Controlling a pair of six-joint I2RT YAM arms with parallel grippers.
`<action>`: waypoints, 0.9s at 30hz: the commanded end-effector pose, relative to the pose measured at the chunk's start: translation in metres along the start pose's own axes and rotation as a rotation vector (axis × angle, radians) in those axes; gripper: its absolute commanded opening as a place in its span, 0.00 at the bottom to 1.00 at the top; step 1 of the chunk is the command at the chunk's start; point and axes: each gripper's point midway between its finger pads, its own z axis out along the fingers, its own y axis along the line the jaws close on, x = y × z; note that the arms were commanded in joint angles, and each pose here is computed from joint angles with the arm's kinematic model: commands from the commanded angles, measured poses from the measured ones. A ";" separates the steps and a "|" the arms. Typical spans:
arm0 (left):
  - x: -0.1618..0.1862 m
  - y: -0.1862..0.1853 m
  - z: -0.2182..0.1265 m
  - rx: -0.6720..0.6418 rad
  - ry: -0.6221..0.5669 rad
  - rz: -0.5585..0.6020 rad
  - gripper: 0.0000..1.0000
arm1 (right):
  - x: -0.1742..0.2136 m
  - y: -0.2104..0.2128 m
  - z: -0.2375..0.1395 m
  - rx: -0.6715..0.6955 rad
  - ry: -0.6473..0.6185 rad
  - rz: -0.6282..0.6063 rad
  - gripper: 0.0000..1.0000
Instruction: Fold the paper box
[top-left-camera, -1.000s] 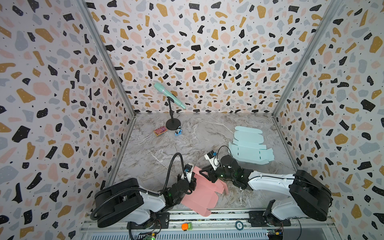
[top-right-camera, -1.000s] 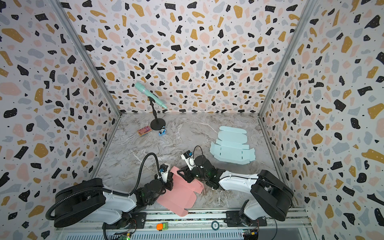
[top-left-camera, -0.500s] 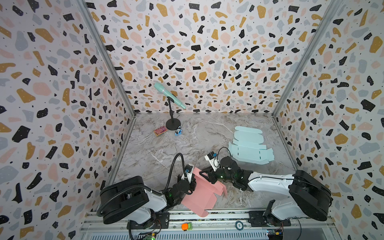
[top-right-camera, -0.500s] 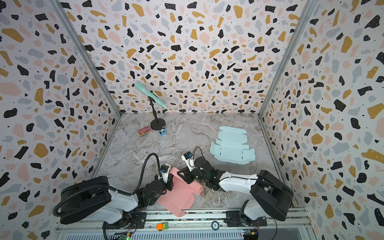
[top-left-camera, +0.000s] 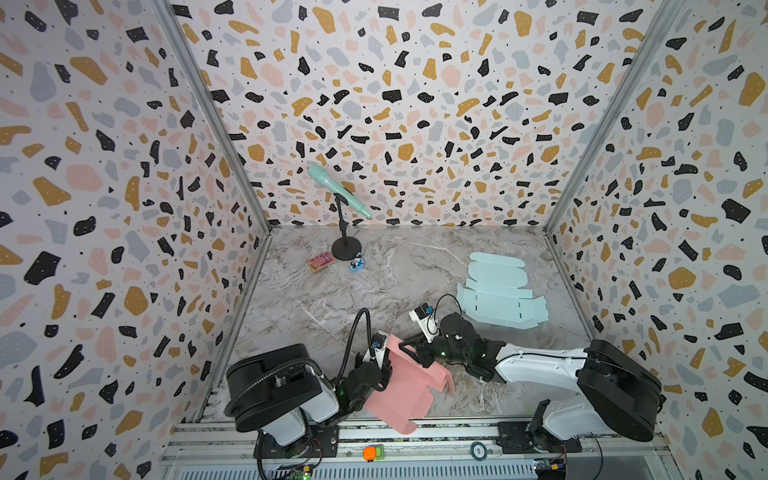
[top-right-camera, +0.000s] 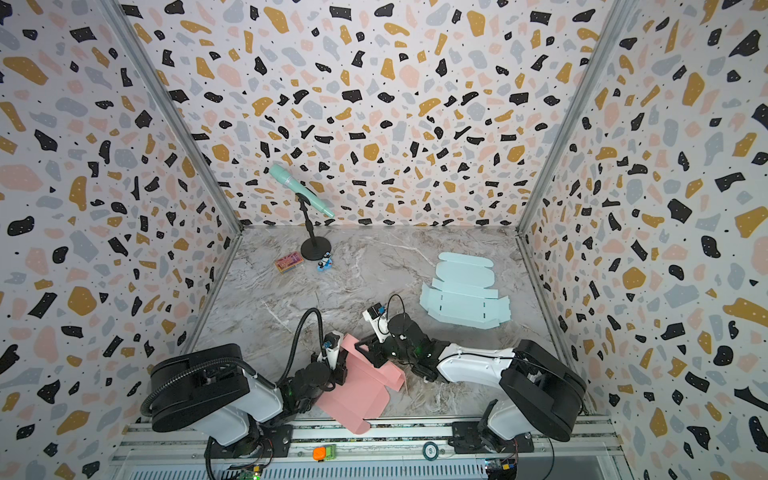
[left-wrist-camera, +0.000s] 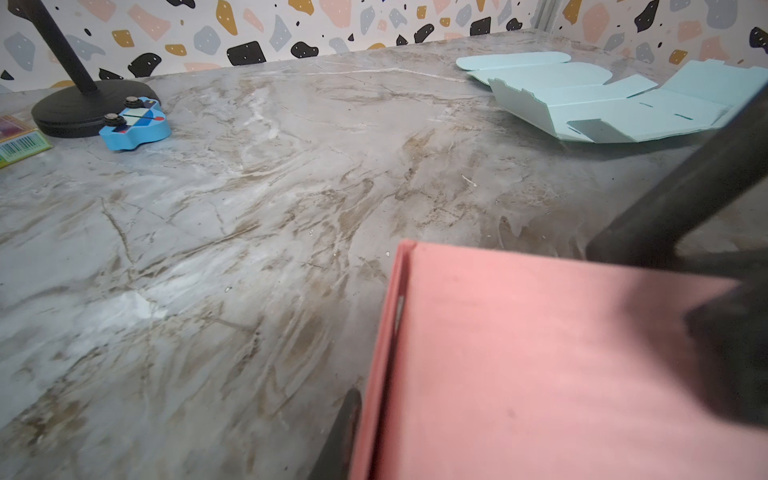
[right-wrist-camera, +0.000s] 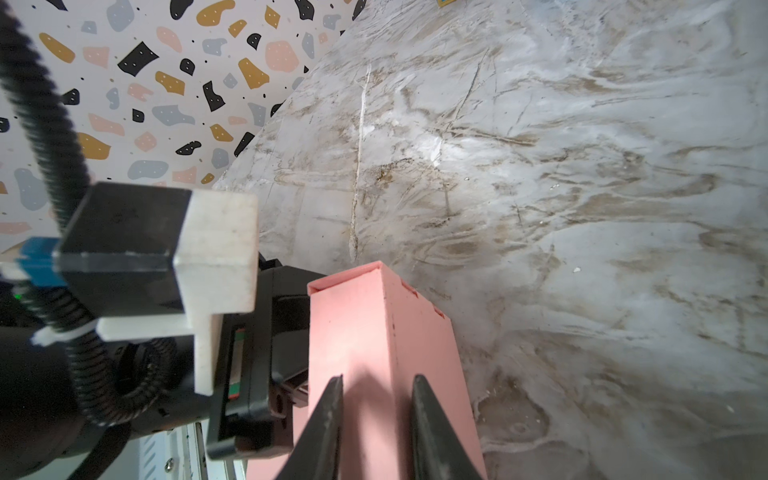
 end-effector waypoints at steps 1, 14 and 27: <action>-0.010 0.005 0.003 -0.041 -0.045 -0.032 0.17 | 0.016 -0.004 0.002 0.018 0.051 0.029 0.29; -0.008 0.004 0.006 -0.045 -0.043 -0.025 0.13 | 0.023 0.002 0.001 0.021 0.066 0.073 0.25; -0.011 0.002 0.001 -0.012 -0.055 -0.034 0.07 | 0.012 0.017 -0.016 -0.006 0.024 0.094 0.28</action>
